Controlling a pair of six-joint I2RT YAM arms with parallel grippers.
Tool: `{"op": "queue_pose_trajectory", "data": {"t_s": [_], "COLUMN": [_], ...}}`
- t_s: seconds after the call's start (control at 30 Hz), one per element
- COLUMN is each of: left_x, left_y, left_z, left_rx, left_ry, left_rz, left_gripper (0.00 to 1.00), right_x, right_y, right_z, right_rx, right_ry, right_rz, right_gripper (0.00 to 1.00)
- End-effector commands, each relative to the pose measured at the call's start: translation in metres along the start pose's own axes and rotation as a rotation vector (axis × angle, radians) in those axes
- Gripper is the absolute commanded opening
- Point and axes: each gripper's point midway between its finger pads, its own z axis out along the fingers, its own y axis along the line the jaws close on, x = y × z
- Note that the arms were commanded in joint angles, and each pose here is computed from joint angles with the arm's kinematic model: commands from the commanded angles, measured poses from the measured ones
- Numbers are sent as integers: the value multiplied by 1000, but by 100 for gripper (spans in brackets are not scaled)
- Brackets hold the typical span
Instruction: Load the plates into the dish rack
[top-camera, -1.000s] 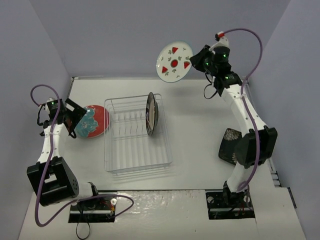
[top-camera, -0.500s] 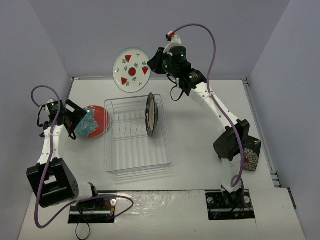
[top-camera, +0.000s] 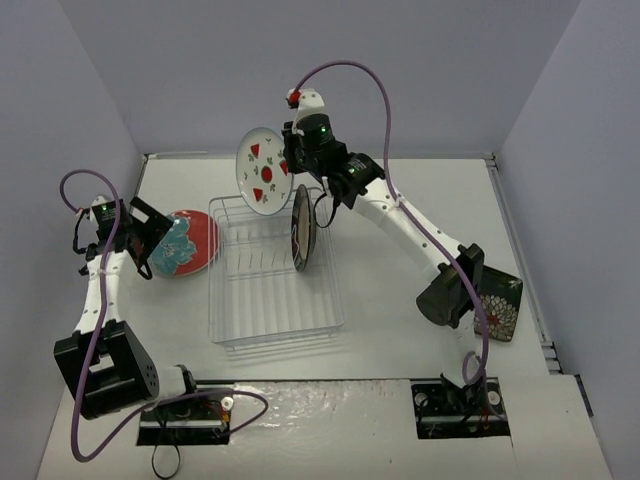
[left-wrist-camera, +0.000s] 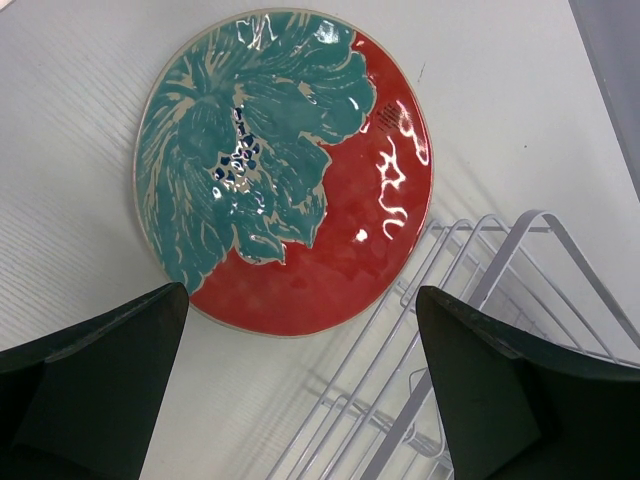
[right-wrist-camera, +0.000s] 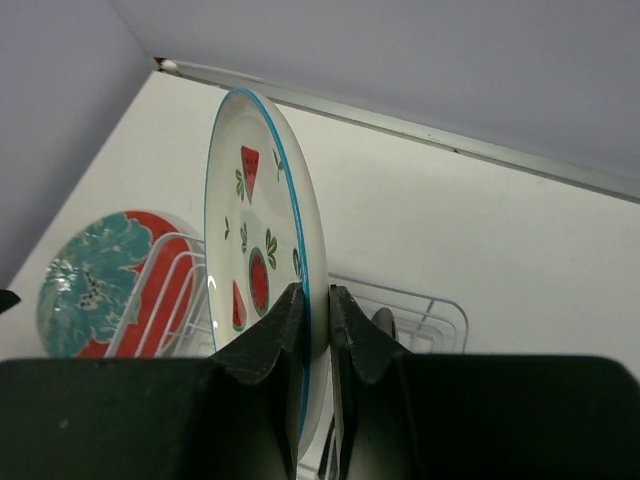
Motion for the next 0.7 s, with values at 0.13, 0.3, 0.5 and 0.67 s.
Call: {"op": "queue_pose_trajectory", "data": {"t_s": [0.13, 0.3, 0.5, 0.67], "left_x": [-18, -18, -17, -17], "left_y": [-14, -14, -13, -14], "left_z": [-14, -15, -15, -15], "left_rx": [64, 65, 65, 68], "left_ry": [-71, -75, -73, -73], "left_rz": [16, 17, 18, 18], "left_gripper": [97, 97, 97, 97], "right_x": [-87, -79, -79, -74], "right_y": [28, 33, 36, 35], "right_z": [-64, -79, -101, -111], "right_rx": [170, 329, 495, 608], "right_ry": [-293, -304, -331, -322], "right_rz": [-131, -239, -311, -376], "right_gripper": [0, 0, 0, 0]}}
